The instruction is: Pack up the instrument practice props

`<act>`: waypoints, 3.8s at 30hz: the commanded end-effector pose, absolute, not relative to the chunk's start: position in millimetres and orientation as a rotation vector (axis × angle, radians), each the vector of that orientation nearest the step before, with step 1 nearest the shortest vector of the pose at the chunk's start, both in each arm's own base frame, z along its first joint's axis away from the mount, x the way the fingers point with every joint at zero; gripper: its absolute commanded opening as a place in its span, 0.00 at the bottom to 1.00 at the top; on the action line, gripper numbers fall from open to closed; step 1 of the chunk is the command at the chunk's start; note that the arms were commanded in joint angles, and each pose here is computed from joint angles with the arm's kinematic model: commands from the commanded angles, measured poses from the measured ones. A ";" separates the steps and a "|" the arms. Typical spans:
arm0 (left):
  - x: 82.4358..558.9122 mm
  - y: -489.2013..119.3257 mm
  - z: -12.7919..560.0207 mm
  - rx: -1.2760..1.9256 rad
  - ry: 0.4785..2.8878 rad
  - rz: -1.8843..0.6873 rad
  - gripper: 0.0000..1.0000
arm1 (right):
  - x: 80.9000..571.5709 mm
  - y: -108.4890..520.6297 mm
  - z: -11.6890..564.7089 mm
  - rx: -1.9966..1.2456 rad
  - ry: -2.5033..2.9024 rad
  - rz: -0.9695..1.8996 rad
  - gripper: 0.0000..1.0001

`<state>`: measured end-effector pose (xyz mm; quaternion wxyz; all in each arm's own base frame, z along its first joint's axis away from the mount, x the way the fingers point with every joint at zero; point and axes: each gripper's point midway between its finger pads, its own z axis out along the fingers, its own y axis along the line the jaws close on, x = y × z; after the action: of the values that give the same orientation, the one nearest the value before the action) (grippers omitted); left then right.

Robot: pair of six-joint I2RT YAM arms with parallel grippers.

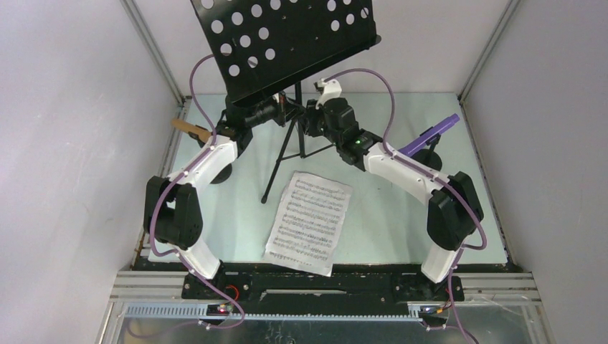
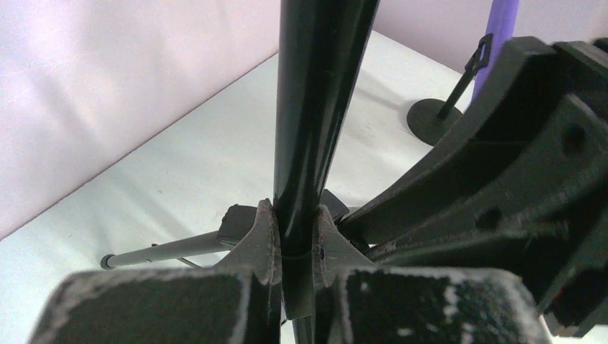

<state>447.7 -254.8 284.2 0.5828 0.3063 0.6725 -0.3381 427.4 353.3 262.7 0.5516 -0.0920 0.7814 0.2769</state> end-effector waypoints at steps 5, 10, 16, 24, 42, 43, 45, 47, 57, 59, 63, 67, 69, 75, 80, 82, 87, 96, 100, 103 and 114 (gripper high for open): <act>446.8 -262.8 299.6 0.707 1.561 -0.833 0.08 | 393.3 374.4 278.7 -0.819 1.509 0.001 0.23; 446.9 -262.9 299.2 0.706 1.562 -0.831 0.08 | 393.5 380.0 268.3 -0.976 1.348 -0.398 0.23; 446.8 -261.4 300.1 0.704 1.561 -0.824 0.08 | 392.5 380.0 279.9 -0.873 1.335 -0.390 0.23; 448.3 -259.9 300.8 0.690 1.564 -0.826 0.08 | 377.6 359.6 317.9 -0.618 1.376 -0.158 0.52; 449.1 -259.7 301.6 0.684 1.565 -0.829 0.08 | 378.3 312.0 329.6 0.091 1.625 1.240 0.68; 449.0 -259.8 300.9 0.685 1.566 -0.829 0.08 | 379.8 312.9 327.1 0.129 1.643 1.303 0.67; 449.3 -259.9 300.6 0.685 1.567 -0.828 0.08 | 381.3 317.0 322.1 0.193 1.674 1.411 0.66; 449.3 -259.7 300.9 0.684 1.566 -0.828 0.08 | 380.7 322.3 317.5 0.232 1.697 1.497 0.65; 449.8 -260.2 300.2 0.685 1.567 -0.829 0.08 | 397.1 329.3 292.9 0.336 1.781 1.515 0.66; 449.4 -260.4 299.7 0.685 1.569 -0.831 0.08 | 400.0 331.6 290.8 0.342 1.788 1.523 0.66; 449.1 -259.9 300.4 0.687 1.566 -0.829 0.08 | 406.6 335.2 285.7 0.359 1.795 1.534 0.66; 449.5 -260.1 300.9 0.687 1.565 -0.828 0.08 | 413.2 338.6 284.6 0.378 1.789 1.555 0.62; 449.6 -260.4 300.1 0.688 1.566 -0.829 0.08 | 417.1 339.6 286.4 0.379 1.782 1.562 0.61; 449.6 -260.1 300.8 0.687 1.565 -0.829 0.08 | 423.3 341.4 287.1 0.386 1.777 1.560 0.53; 448.9 -260.3 301.2 0.688 1.564 -0.829 0.08 | 425.4 341.4 283.1 0.389 1.785 1.557 0.40; 449.0 -259.7 302.1 0.687 1.562 -0.827 0.08 | 425.3 342.3 281.8 0.385 1.788 1.560 0.38; 448.9 -260.0 302.6 0.687 1.562 -0.829 0.08 | 425.2 345.2 281.5 0.371 1.799 1.570 0.47; 448.8 -259.9 303.0 0.687 1.561 -0.829 0.08 | 426.6 346.7 283.4 0.360 1.796 1.572 0.31; 449.0 -260.0 302.7 0.687 1.561 -0.829 0.08 | 425.8 346.2 283.5 0.327 1.799 1.547 0.20; 449.0 -260.5 301.6 0.689 1.564 -0.831 0.08 | 425.0 346.3 283.5 0.261 1.819 1.479 0.19; 449.2 -260.9 300.7 0.688 1.566 -0.836 0.08 | 410.3 358.1 291.5 -0.185 1.796 0.983 0.17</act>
<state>445.7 -256.4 284.4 0.5797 0.3073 0.6716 -0.3442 421.2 352.3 259.6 0.4258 0.0313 0.7635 0.4845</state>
